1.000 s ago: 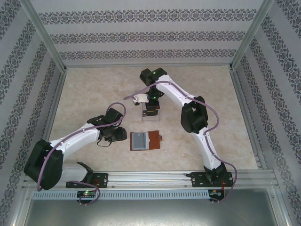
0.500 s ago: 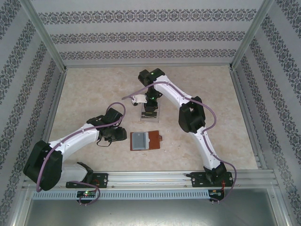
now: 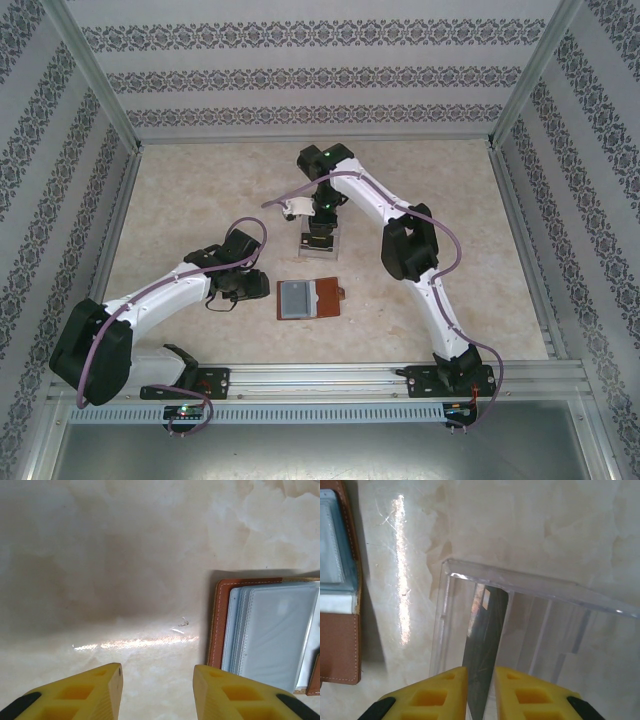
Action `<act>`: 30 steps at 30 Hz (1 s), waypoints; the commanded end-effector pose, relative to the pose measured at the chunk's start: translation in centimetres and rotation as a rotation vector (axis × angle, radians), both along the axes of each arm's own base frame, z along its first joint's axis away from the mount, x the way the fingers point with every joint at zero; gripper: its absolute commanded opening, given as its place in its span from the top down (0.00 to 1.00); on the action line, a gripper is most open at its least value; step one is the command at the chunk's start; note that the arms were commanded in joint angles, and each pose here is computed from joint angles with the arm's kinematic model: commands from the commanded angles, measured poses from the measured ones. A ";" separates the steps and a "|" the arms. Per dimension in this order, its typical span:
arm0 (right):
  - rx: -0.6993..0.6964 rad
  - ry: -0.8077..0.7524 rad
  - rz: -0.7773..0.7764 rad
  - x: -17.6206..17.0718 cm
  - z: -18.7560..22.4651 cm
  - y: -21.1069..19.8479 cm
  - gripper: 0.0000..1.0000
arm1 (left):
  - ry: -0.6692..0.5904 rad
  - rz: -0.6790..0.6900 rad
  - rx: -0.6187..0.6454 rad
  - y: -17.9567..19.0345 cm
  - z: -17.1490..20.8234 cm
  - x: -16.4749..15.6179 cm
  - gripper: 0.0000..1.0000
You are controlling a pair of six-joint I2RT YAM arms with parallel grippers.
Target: Take the credit cards out of the card holder
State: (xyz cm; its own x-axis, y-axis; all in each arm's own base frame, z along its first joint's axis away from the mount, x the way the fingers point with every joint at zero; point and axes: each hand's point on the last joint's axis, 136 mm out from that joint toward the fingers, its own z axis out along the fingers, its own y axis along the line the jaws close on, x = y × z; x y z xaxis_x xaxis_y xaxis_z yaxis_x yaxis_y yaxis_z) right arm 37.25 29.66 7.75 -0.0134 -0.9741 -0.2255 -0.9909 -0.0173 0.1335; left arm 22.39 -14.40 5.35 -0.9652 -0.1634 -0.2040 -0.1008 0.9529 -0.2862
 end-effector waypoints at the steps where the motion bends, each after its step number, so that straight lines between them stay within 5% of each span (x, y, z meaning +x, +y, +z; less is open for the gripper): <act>1: 0.033 -0.045 -0.031 0.5 2.3 -0.2 0.77 | -0.001 0.002 0.014 0.6 0.5 0.0 0.58; 10: 0.207 -0.160 -0.236 1.5 6.9 1.1 0.72 | 0.024 -0.054 -0.088 -2.1 0.2 0.4 0.58; 17: 0.339 -0.181 -0.647 1.6 9.8 1.3 0.68 | 0.033 -0.068 -0.107 -3.0 -0.3 1.0 0.58; 24: 0.327 0.038 -1.069 -2.6 8.8 -0.1 0.70 | 0.019 -0.042 -0.117 -2.9 -0.4 2.1 0.58; 30: 0.355 0.349 -1.266 -7.7 7.6 0.9 0.69 | 0.018 0.007 -0.182 -1.3 -0.1 3.3 0.58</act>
